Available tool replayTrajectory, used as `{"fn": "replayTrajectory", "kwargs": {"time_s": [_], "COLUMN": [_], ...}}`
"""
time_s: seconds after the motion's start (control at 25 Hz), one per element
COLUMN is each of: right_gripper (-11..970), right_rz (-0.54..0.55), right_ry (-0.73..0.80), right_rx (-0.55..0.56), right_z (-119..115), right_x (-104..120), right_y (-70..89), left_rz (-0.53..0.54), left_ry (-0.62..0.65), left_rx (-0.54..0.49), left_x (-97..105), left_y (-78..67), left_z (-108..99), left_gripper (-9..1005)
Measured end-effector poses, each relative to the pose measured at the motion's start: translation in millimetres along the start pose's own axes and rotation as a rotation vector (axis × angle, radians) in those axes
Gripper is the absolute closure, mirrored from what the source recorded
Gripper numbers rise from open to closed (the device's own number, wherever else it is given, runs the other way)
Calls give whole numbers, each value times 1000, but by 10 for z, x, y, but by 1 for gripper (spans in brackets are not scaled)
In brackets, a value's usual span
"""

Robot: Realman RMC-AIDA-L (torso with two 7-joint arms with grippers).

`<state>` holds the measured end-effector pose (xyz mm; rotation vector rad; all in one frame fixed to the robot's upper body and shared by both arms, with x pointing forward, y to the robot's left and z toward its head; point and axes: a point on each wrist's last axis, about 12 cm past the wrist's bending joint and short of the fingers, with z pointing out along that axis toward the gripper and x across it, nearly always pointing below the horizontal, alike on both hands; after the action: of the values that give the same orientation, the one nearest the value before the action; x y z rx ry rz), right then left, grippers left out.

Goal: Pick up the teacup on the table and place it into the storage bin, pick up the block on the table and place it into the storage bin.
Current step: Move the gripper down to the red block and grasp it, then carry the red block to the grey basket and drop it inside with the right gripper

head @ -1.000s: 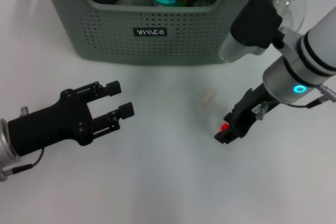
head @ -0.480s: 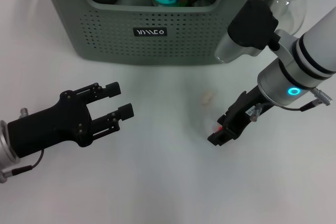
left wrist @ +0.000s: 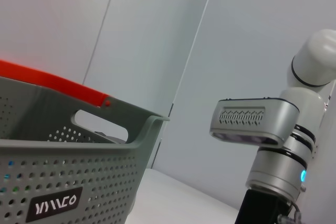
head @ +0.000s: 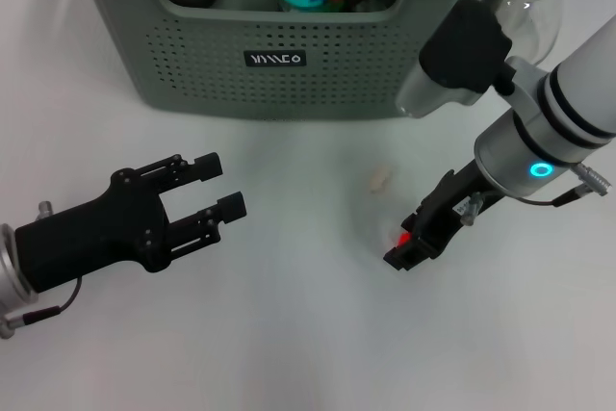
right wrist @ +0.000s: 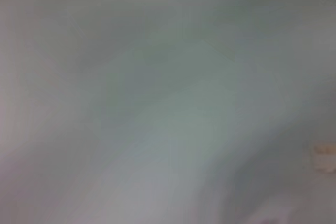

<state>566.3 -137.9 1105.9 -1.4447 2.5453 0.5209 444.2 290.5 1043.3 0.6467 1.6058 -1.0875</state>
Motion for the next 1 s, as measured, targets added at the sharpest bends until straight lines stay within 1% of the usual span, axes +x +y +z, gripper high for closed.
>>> {"fn": "replayTrajectory", "kwargs": {"time_s": [0.24,0.56,0.8,0.84,0.92,1.0], "right_gripper": [419,504,696,714,749,784], "right_rz": [-35,6,45,47,51,58], "right_ry": [10,14,20,13,-17,-70], "right_rx": [13,19,39,40,39,28], "right_z": [58,87,69,48,-44,-264], "right_x": [11,35,44,37,14,3], "right_y": [20,-1,-36,-36,-32,-14], "left_rz": [-2,-5,-5,-5,-6,-6], "left_ry": [0,-2,-1,-2,-2,-2], "left_rx": [1,1,2,2,1,0], "left_x": [5,12,12,12,15,16], "left_y": [-4,-11,-12,-12,-15,-15], "left_z": [1,1,2,2,-3,-5], "left_gripper": [395,395,396,396,396,396]}}
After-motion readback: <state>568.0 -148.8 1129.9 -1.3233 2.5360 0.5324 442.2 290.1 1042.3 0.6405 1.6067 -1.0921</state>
